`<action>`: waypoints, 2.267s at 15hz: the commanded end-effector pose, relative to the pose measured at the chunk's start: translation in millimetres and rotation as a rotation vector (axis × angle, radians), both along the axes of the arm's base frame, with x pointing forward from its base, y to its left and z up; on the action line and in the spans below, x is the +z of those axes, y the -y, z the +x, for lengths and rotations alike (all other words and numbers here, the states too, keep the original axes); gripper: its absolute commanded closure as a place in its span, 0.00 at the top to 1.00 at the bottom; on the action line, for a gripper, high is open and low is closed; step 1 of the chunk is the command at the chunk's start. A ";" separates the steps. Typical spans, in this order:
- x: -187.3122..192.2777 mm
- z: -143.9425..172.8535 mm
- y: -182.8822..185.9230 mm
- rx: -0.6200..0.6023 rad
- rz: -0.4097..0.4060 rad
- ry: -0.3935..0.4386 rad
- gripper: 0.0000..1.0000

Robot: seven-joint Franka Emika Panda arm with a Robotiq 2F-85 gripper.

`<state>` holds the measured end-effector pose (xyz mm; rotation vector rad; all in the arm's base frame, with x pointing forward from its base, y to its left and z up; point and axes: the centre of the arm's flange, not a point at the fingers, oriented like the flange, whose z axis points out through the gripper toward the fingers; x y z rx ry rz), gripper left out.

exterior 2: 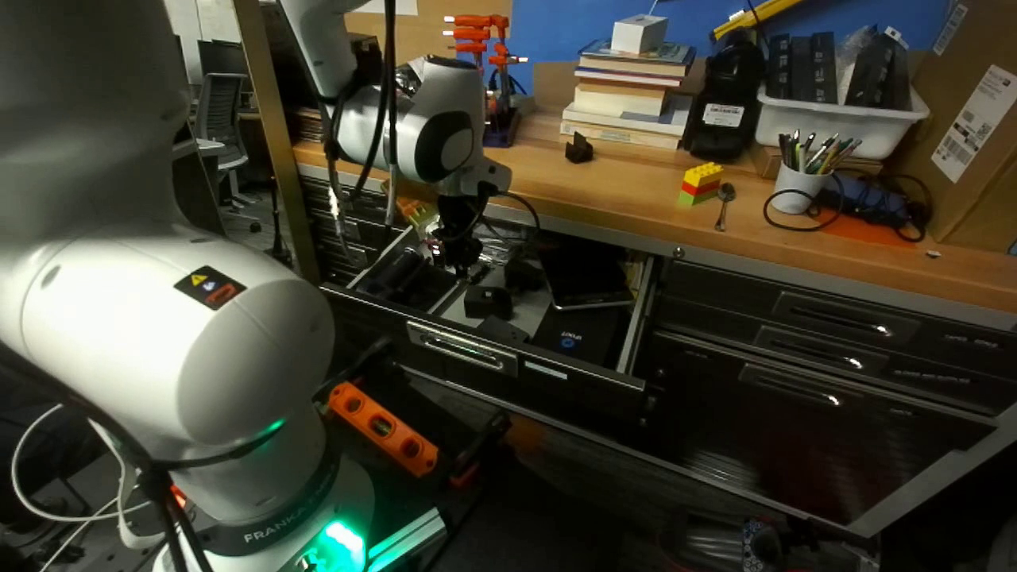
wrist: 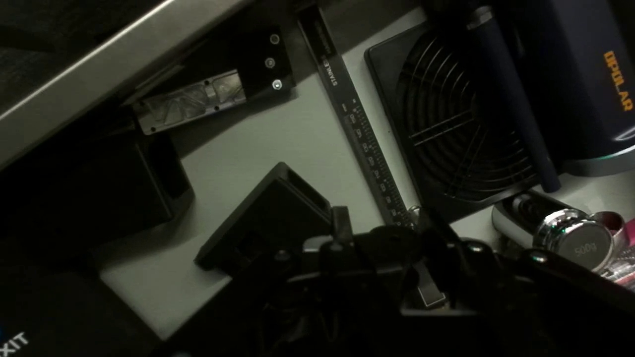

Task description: Remove the black objects from the countertop and place them in the open drawer, close the drawer

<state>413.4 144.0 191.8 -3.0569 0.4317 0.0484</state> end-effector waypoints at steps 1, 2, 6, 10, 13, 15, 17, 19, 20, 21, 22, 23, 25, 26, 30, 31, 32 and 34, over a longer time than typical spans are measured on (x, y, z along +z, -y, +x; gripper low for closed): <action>-8.8 7.1 -21.0 -0.017 -0.040 0.058 0.21; -11.7 9.9 -22.4 -0.024 -0.051 0.072 0.21; -22.4 26.0 -15.2 -0.073 -0.095 0.123 0.21; -36.4 41.6 -5.5 -0.116 -0.113 0.114 0.21; -47.0 46.0 -8.1 -0.120 -0.119 0.097 0.21; -51.8 46.9 -11.1 -0.125 -0.122 0.082 0.63; -51.8 46.7 -12.6 -0.124 -0.127 0.069 0.71; -49.2 46.0 -12.8 -0.126 -0.126 0.061 0.84; -45.7 45.0 -11.8 -0.127 -0.124 0.064 0.93; -41.6 45.6 -10.1 -0.133 -0.127 0.074 0.99; -31.8 47.8 -7.1 -0.141 -0.117 0.081 1.00; -23.2 50.1 -5.2 -0.147 -0.111 0.084 1.00; 6.0 57.0 -2.7 -0.148 -0.092 0.088 1.00; 20.9 60.7 -1.5 -0.146 -0.086 0.087 1.00; 99.2 80.5 -4.4 -0.105 -0.071 0.112 1.00; 119.0 87.1 -6.4 -0.087 -0.073 0.126 1.00; 134.4 92.2 -8.6 -0.070 -0.074 0.139 1.00; 162.2 103.8 -14.5 -0.022 -0.070 0.165 1.00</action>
